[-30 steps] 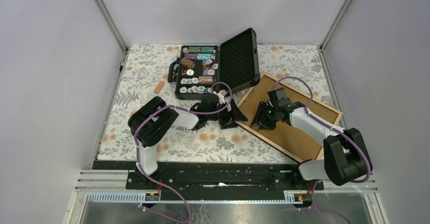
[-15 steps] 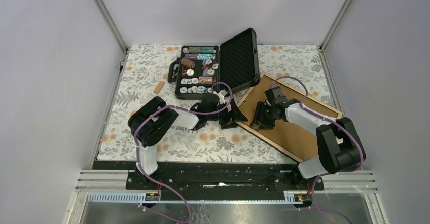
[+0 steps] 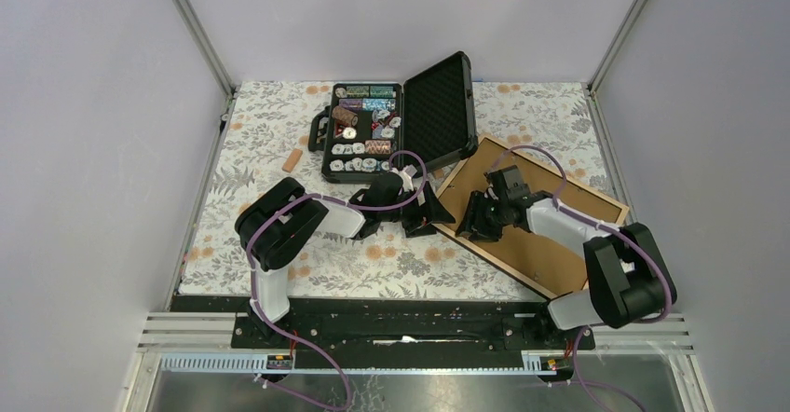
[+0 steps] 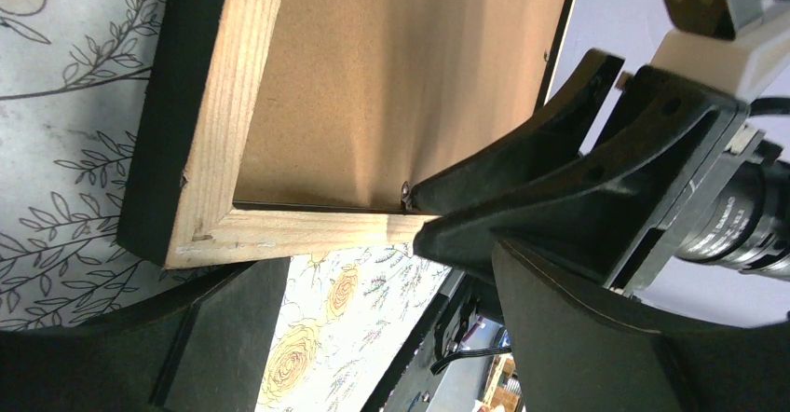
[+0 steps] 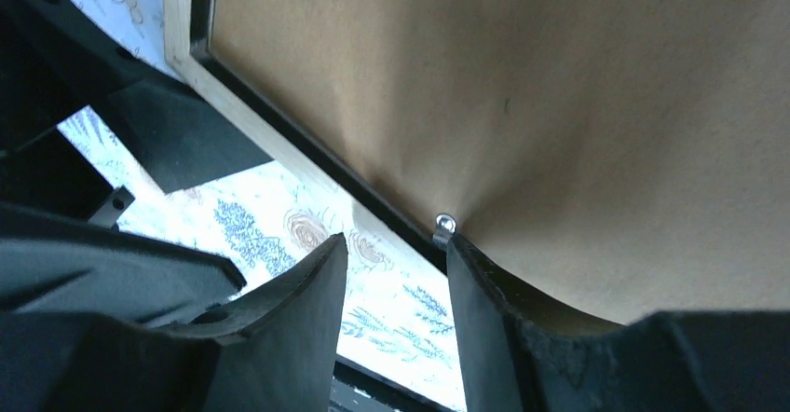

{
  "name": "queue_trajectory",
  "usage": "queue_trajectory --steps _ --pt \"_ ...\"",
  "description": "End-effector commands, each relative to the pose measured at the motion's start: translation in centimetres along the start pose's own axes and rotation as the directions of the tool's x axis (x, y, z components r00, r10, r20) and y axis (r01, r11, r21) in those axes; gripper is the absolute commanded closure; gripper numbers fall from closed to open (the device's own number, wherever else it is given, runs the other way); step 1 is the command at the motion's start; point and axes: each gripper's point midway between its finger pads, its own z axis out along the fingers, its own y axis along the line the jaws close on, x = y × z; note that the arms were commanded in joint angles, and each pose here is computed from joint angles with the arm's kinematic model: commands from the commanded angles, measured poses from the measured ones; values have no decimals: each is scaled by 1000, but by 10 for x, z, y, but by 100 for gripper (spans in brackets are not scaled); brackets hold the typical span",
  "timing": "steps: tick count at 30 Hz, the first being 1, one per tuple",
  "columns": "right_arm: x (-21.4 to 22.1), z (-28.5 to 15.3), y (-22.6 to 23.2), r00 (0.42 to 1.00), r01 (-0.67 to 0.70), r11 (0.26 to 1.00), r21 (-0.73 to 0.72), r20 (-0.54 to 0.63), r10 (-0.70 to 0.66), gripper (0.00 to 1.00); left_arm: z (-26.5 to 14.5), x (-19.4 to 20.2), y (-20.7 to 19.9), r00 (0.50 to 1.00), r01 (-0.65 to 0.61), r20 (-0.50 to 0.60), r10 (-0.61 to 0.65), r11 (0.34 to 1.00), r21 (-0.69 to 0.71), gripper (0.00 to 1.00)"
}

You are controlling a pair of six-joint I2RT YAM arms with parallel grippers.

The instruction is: Put the photo into the frame

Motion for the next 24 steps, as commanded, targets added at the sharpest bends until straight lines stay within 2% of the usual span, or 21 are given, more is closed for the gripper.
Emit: queue_trajectory --steps 1,7,10,15,18,21,24 --pt "60 1 -12 983 -64 998 6 -169 64 49 0 -6 4 999 -25 35 25 1000 -7 14" --pt "68 -2 13 972 -138 981 -140 -208 107 49 3 -6 9 999 -22 26 23 999 -26 14" --pt "54 -10 25 983 -118 979 -168 -161 91 48 5 -8 6 999 -26 30 27 999 -24 14" --pt "18 -30 19 999 5 1000 -25 -42 -6 47 0 -9 -1 997 -53 50 54 998 -17 14" --pt "1 -45 7 998 63 994 89 24 -66 38 -7 -7 -1 996 -78 52 79 997 -27 14" --pt "-4 -52 -5 995 72 984 164 51 -81 32 -13 -5 -2 993 -100 55 102 994 -39 12" --pt "4 -47 -14 999 46 978 201 15 -50 30 -16 -4 -6 993 -105 50 106 994 -27 10"
